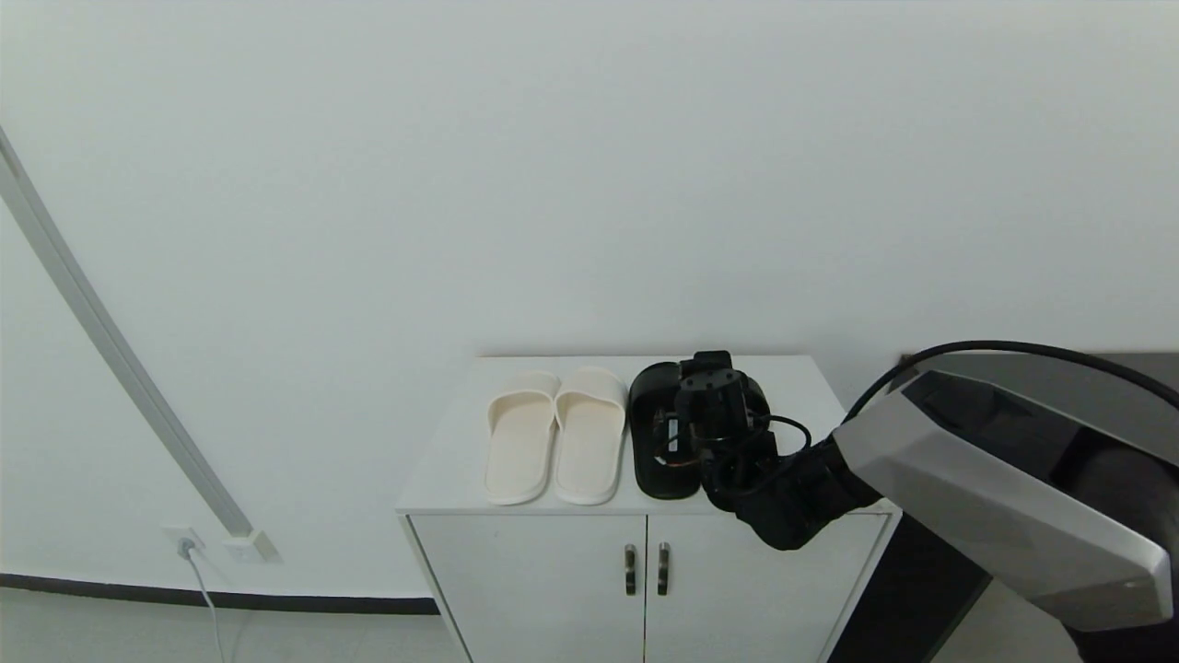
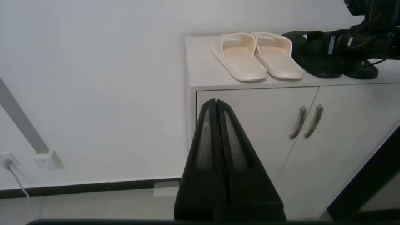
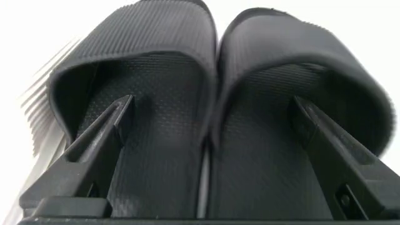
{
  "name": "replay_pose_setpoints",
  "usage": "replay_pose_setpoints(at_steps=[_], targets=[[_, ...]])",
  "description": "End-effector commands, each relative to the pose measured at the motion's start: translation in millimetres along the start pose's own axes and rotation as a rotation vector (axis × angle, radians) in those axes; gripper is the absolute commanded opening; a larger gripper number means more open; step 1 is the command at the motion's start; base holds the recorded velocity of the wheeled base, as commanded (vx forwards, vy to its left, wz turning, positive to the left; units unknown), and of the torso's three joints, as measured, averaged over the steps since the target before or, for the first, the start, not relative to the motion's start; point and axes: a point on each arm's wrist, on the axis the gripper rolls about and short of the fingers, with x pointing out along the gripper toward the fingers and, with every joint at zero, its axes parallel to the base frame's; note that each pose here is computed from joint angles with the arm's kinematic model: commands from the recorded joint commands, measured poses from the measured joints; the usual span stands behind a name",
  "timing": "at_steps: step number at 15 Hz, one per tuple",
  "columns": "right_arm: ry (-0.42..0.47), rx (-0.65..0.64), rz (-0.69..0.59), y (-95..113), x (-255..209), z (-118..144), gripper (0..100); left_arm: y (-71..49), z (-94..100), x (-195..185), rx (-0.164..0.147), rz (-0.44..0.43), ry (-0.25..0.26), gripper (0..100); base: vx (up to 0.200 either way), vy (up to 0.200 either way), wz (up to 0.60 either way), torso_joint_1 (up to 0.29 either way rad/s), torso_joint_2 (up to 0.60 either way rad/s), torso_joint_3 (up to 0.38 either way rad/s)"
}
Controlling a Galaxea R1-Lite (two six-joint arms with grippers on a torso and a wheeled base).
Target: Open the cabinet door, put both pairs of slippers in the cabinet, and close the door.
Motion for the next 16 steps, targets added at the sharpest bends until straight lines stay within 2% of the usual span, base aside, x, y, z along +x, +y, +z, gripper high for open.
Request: replay_pose_setpoints(at_steps=[1, 4, 5, 11, 16], targets=[[-0.006, 0.007, -0.009, -0.1, 11.9, -3.5, 100, 0.0, -0.1, 0.0, 0.000, 0.001, 0.000, 0, 0.000, 0.000, 0.00, 0.000, 0.00, 0.000], [-0.007, 0.011, -0.021, -1.6, 19.5, 0.0, 100, 0.0, -0.1, 0.0, 0.000, 0.001, 0.000, 0, 0.000, 0.000, 0.00, 0.000, 0.00, 0.000], [-0.009, 0.013, -0.025, -2.6, 22.4, -0.4, 0, 0.0, 0.0, 0.1, 0.000, 0.001, 0.002, 0, 0.000, 0.000, 0.00, 0.000, 0.00, 0.000], [-0.006, 0.012, -0.029, -4.2, 23.0, -1.3, 0, 0.0, -0.1, 0.0, 0.000, -0.001, 0.000, 0, 0.000, 0.000, 0.00, 0.000, 0.00, 0.000], [-0.030, 0.023, -0.010, -8.5, -7.1, 26.9, 0, 0.0, -0.1, 0.0, -0.002, -0.001, 0.000, 0, 0.000, 0.000, 0.00, 0.000, 0.00, 0.000]])
